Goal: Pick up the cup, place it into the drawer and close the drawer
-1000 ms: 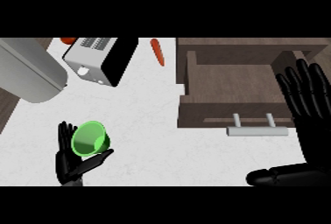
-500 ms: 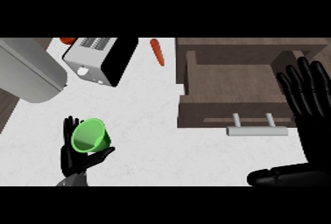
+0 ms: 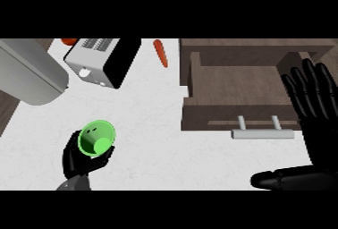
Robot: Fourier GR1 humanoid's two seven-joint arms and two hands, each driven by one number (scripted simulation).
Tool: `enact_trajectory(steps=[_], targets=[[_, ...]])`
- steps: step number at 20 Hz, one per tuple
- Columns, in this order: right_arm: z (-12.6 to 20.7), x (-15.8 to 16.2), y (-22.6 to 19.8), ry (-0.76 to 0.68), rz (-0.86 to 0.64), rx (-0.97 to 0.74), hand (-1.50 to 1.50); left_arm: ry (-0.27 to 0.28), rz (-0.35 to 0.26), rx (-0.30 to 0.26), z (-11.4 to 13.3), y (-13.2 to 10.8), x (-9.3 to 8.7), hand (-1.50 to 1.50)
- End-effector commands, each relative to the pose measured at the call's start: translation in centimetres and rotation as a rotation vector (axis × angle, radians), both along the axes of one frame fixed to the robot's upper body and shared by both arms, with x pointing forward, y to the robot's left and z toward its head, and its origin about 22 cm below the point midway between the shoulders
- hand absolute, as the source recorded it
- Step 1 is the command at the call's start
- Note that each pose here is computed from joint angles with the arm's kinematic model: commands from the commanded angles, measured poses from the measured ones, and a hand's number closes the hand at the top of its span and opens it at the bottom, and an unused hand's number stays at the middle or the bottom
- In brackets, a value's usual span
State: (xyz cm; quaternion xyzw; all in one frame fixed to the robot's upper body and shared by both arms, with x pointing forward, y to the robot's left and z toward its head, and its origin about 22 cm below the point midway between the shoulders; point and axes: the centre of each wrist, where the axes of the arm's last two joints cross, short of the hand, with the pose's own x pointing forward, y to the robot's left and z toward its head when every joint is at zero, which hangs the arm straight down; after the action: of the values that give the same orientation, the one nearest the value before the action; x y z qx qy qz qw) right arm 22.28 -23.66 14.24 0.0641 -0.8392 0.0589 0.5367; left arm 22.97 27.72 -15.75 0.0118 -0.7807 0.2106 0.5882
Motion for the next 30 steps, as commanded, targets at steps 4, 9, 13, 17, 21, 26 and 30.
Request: enact_trajectory(steps=[4,9,13,17,21,26,30], targets=[[0.9,0.3,-0.3,-0.011,0.011,0.009,-1.5,-0.065,-0.108,0.058,0.8,-0.2,2.5,1.5],[2.2,0.0,-1.0,-0.003,0.008,-0.001,-1.5,-0.127,-0.157,0.068,1.1,1.9,1.5,1.5],[0.7,-2.0,-0.2,0.002,0.017,0.014,-1.5,-0.194,-0.169,0.069,2.6,-0.8,3.1,1.5],[0.3,0.0,-0.6,0.028,-0.002,-0.004,-1.5,-0.261,-0.252,0.052,5.0,0.3,4.5,1.5],[0.5,-1.3,-1.5,0.017,-0.009,0.007,-1.5,-0.267,-0.355,0.103,8.8,-0.8,6.2,1.5],[1.1,-1.2,-1.1,0.008,-0.018,-0.009,-1.5,-0.298,-0.411,0.097,14.6,-3.8,6.9,1.5],[0.7,-0.6,-1.0,0.021,-0.01,0.002,-1.5,-0.296,-0.418,0.095,17.9,-6.0,8.1,1.5]])
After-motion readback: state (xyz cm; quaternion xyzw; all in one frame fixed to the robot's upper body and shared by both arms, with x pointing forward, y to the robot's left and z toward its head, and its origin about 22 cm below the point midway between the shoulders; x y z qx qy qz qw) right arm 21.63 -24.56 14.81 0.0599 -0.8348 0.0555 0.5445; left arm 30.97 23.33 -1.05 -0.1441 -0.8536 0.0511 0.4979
